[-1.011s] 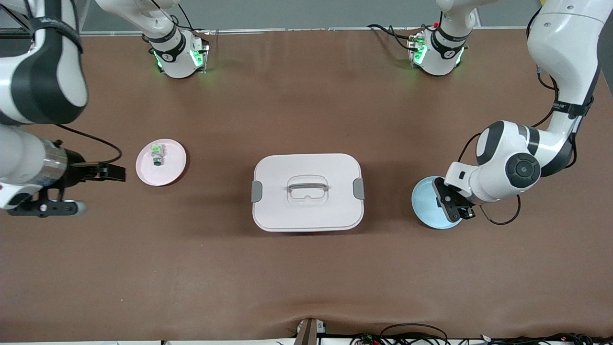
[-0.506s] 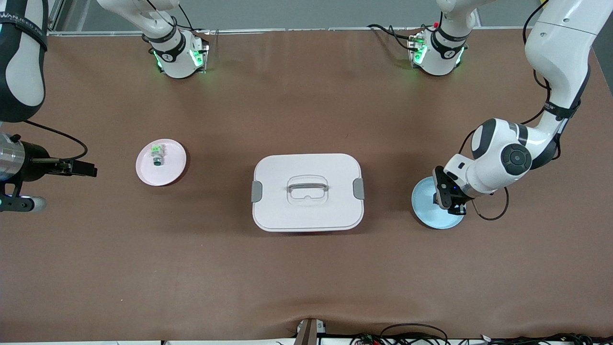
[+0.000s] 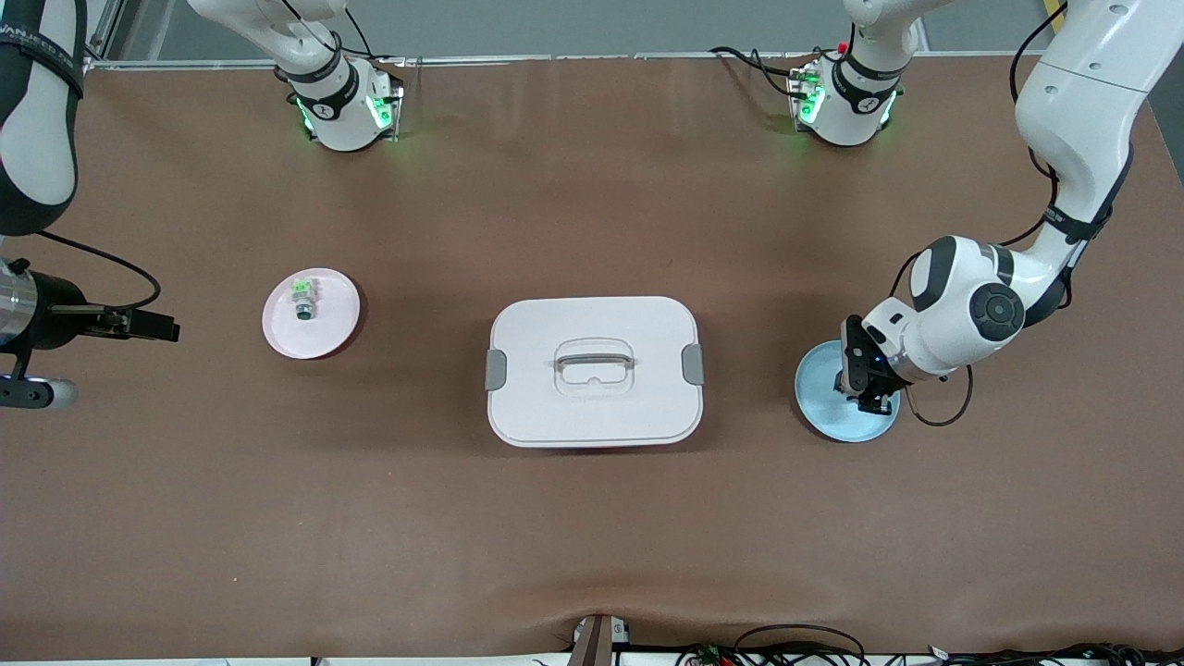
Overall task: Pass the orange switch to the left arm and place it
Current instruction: 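Lower the switch onto the blue plate and open the left gripper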
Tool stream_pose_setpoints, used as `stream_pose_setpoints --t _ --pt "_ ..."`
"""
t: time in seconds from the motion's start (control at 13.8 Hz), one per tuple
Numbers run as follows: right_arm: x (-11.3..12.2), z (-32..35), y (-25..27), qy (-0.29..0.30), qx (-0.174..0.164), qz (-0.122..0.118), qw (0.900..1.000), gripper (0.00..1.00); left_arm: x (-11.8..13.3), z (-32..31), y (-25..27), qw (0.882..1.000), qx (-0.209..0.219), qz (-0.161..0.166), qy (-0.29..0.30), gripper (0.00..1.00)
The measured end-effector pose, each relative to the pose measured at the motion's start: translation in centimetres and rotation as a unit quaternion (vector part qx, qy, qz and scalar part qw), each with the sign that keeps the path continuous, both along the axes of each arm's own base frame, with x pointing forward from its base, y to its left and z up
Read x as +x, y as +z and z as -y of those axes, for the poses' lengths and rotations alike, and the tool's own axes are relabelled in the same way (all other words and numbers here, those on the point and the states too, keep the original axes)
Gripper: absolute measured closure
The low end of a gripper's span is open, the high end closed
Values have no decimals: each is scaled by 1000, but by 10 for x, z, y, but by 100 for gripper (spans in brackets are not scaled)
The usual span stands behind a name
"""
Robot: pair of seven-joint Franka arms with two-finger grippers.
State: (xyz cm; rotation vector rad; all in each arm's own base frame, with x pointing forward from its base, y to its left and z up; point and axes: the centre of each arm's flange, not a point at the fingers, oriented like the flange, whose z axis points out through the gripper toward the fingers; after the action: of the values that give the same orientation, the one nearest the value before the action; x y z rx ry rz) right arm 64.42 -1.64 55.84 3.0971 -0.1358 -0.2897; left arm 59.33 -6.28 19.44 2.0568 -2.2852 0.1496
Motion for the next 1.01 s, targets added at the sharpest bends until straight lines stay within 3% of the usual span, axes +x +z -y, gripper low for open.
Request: stream_pose_setpoints --t 0.29,0.43,0.72,1.01 --pt "-16 1 45 -3 0 36 999 0 0 2 0 1000 -1 2 -1 58" --pt "-27 1 68 -12 0 56 998 0 1 2 1 1000 -2 5 0 42" --pt "-34 6 86 -33 -2 74 997 0 6 1 8 1000 -2 14 6 1" --pt "-41 7 90 -34 -1 67 997 0 16 1 36 996 0 29 83 0"
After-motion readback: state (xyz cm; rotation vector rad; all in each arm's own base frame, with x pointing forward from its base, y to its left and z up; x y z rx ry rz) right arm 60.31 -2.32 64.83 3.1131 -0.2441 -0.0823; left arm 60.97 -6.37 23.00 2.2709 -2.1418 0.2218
